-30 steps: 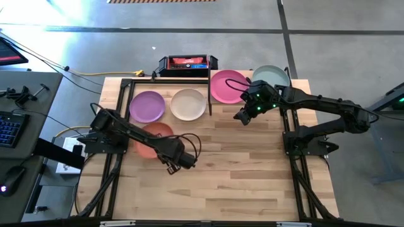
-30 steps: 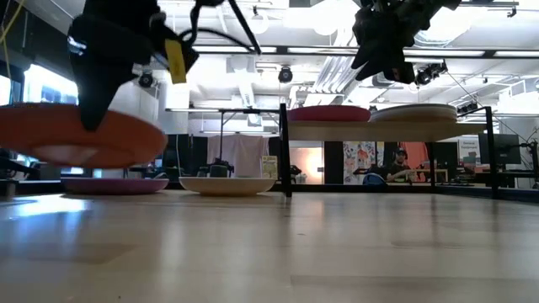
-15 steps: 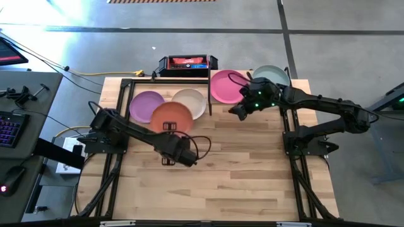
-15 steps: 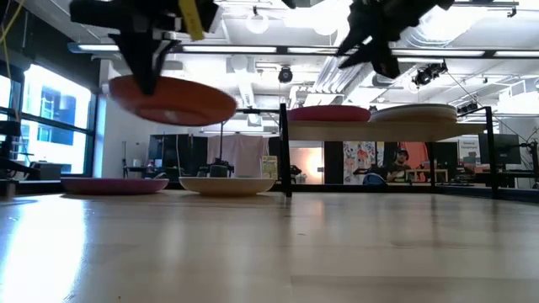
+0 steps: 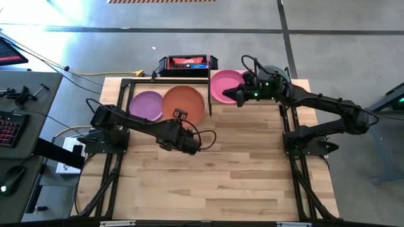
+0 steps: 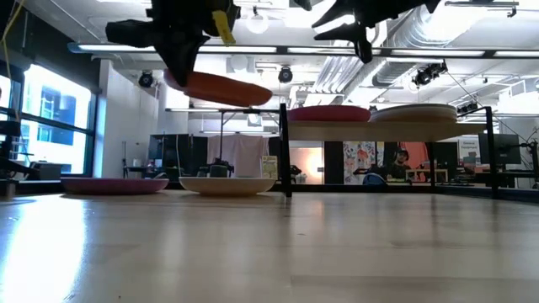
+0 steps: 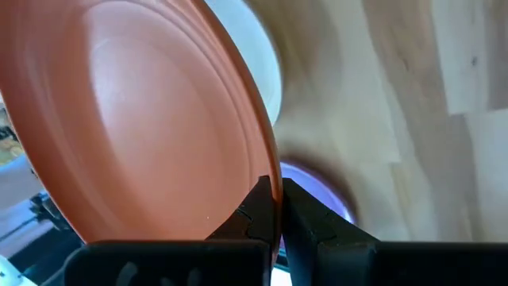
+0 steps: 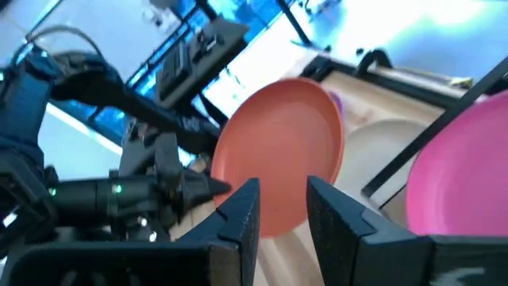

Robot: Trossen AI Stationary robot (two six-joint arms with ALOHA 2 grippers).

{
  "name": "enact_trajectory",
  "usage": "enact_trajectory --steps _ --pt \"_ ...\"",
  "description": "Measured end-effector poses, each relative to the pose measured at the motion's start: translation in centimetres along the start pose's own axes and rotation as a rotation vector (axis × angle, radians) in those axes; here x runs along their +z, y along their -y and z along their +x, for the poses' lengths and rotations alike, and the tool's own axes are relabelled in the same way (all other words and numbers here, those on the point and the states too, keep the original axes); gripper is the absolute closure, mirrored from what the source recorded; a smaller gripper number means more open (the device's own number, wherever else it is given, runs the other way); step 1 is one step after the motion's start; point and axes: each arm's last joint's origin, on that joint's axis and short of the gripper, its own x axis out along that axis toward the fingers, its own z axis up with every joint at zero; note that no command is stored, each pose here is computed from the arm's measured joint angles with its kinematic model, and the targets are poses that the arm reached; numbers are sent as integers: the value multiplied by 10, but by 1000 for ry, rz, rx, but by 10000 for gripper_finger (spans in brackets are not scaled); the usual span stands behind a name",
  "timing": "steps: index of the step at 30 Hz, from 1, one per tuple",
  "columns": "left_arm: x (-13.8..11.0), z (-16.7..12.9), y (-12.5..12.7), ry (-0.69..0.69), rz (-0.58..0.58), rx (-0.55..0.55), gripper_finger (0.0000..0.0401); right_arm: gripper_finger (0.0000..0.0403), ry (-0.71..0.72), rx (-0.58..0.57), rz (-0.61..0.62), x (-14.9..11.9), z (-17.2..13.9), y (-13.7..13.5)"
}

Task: Place and stack plates onto a shelf
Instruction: Stack the orange plate on top of the pink plate on the shelf

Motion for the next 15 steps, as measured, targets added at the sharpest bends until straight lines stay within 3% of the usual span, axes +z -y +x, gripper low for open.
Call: enact_trajectory --steps 10,15 --pt "-40 -12 -37 68 -78 34 400 316 48 -87 -83 41 4 -10" --pt "-67 -26 -49 132 -40 51 400 316 27 -120 -80 69 19 -19"
